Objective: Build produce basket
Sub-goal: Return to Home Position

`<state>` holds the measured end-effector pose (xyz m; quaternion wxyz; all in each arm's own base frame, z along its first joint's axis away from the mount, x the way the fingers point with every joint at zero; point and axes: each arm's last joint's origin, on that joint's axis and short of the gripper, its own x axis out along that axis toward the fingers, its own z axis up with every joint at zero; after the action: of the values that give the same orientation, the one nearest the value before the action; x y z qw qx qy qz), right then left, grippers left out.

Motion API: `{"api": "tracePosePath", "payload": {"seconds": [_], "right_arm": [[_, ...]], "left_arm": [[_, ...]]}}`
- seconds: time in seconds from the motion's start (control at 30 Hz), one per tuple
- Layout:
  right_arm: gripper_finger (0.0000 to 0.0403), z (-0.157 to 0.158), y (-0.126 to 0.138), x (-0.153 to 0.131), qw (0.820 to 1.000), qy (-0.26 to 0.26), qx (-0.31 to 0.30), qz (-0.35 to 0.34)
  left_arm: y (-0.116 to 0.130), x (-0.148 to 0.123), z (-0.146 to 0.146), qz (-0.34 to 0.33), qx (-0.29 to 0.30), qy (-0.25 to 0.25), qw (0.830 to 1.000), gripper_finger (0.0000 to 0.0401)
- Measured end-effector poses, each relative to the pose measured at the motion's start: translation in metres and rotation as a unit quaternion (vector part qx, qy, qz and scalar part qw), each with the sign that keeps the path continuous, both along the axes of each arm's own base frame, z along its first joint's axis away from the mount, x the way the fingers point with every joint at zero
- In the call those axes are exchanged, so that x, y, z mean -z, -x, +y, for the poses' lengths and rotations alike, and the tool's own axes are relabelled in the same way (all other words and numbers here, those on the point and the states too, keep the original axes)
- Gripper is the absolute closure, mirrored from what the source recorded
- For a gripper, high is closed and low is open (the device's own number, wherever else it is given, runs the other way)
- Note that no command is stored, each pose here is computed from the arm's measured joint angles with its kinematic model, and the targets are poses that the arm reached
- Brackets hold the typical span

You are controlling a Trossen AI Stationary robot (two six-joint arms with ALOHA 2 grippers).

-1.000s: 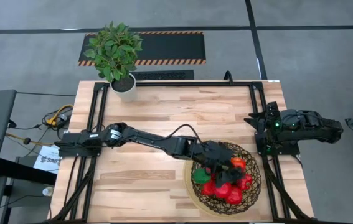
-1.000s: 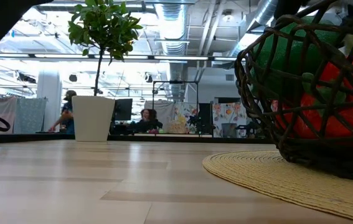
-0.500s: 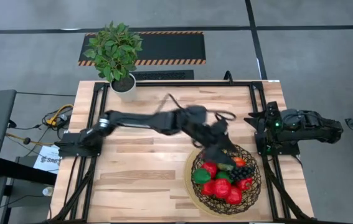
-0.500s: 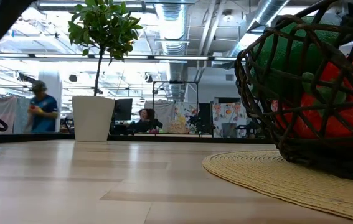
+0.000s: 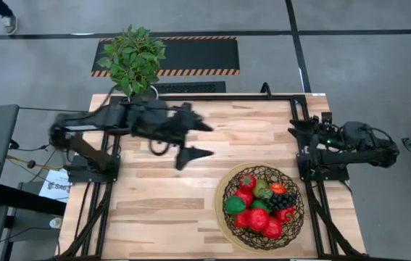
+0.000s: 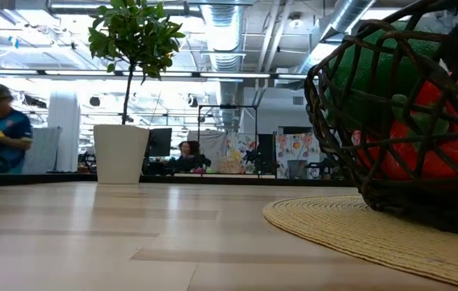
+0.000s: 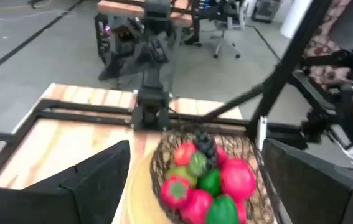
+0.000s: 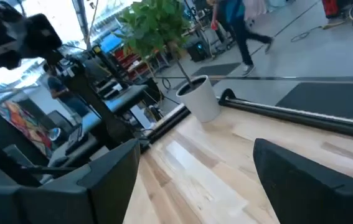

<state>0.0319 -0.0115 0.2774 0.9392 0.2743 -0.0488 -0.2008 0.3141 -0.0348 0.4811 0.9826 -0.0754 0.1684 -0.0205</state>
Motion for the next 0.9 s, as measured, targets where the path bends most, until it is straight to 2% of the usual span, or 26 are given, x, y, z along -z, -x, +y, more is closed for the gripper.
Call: {"api": "tracePosePath", "payload": {"seconds": [0.1, 0.2, 0.3, 0.5, 0.7, 0.8, 0.9], "right_arm": [[0.0069, 0.0, 0.0, 0.001, 1.0, 0.004, 0.008, 0.005], [0.0069, -0.001, 0.0, 0.001, 1.0, 0.005, 0.012, 0.005], [0.0069, -0.001, 0.0, -0.002, 1.0, 0.012, 0.01, -0.004], [0.0069, 0.0, -0.013, 0.003, 0.997, 0.071, 0.016, -0.032], [0.0069, 0.0, -0.034, 0.033, 0.996, 0.084, 0.027, -0.022], [0.0069, -0.001, -0.042, 0.048, 0.995, 0.083, 0.038, -0.031], [0.0069, -0.001, -0.048, 0.059, 0.994, 0.094, 0.043, -0.047]], "left_arm": [[0.024, 0.025, 0.007, -0.022, 0.006, 0.015, 1.0, 0.0053], [0.048, 0.062, 0.02, -0.038, 0.003, 0.04, 0.998, 0.0053], [0.081, 0.093, 0.032, -0.07, -0.005, 0.068, 0.995, 0.0053], [0.152, 0.148, 0.047, -0.112, -0.054, 0.095, 0.988, 0.0053], [0.21, 0.19, 0.051, -0.147, -0.092, 0.099, 0.98, 0.0053], [0.228, 0.205, 0.05, -0.176, -0.101, 0.095, 0.975, 0.0053], [0.24, 0.221, 0.049, -0.177, -0.103, 0.101, 0.974, 0.0053]]}}
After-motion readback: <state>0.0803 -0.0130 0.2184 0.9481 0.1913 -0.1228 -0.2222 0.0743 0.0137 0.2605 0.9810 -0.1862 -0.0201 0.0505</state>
